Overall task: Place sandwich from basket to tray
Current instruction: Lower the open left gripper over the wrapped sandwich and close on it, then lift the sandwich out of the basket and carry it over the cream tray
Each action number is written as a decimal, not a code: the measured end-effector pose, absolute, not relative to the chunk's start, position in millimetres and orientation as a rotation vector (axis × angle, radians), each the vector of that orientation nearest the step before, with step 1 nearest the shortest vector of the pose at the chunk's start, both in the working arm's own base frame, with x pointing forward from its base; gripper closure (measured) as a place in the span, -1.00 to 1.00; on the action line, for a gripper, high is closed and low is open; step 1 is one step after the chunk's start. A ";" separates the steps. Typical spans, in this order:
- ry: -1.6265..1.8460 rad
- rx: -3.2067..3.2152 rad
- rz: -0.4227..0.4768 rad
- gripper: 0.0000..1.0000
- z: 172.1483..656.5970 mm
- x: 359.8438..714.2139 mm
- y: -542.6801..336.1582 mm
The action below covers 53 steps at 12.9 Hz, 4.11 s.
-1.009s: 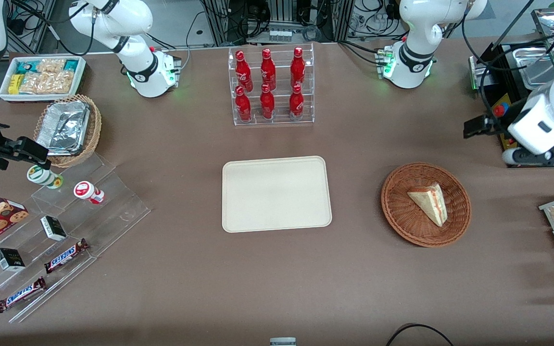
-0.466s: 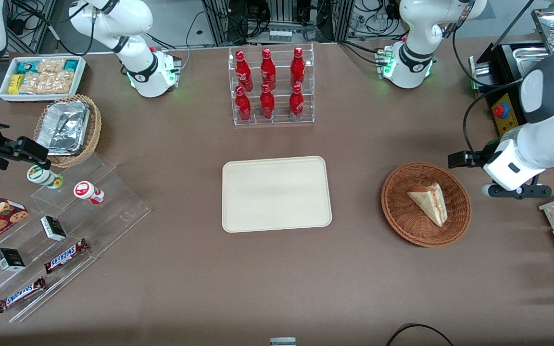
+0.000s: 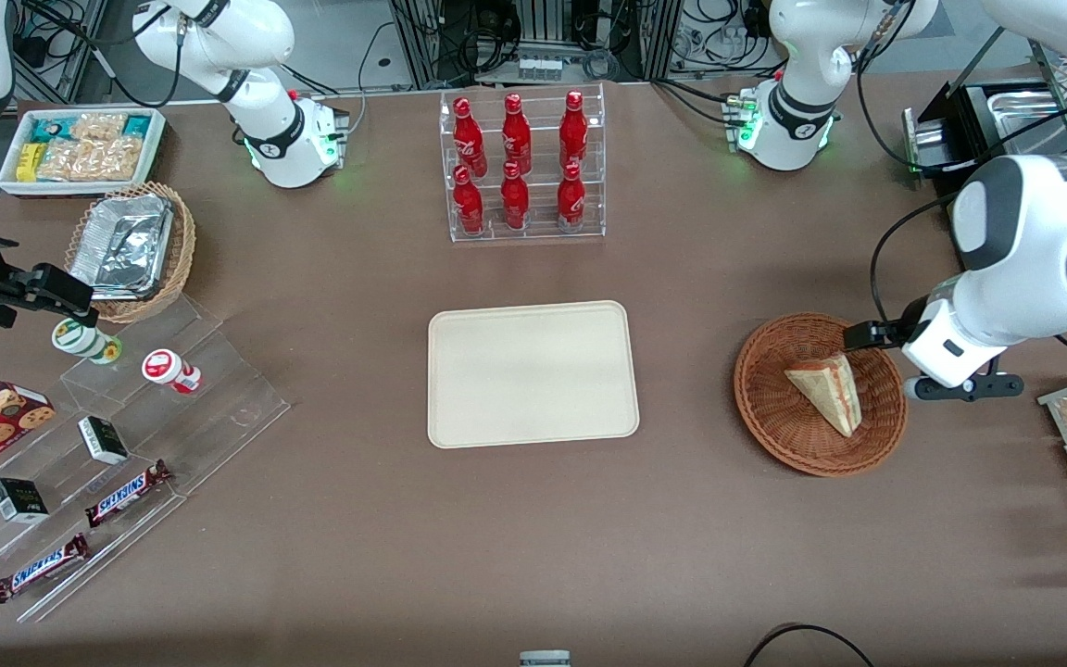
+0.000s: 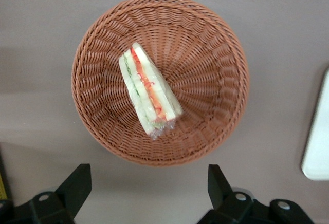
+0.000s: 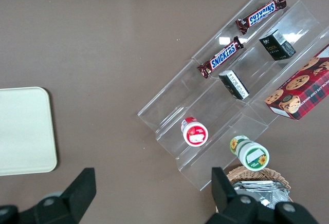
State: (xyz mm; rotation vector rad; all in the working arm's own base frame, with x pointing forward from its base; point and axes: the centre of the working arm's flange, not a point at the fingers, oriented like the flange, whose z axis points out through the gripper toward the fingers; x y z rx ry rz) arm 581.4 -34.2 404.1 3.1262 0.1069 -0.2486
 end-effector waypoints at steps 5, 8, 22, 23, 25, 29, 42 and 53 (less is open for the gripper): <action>0.391 3.118 -0.117 -1.00 365.9 567.4 -33.7; 0.643 3.073 -0.051 -1.00 347.9 560.2 -33.6; 0.840 3.013 -0.018 -1.00 285.5 554.8 -33.8; 0.841 3.014 -0.027 -1.00 280.7 554.7 -33.8; 0.842 3.017 -0.050 -1.00 270.9 554.0 -33.9; 0.845 3.018 -0.070 -0.56 258.6 553.6 -33.9; 0.393 3.131 -0.194 0.71 319.8 561.3 -136.2; 0.229 3.133 -0.153 0.71 308.6 548.5 -394.8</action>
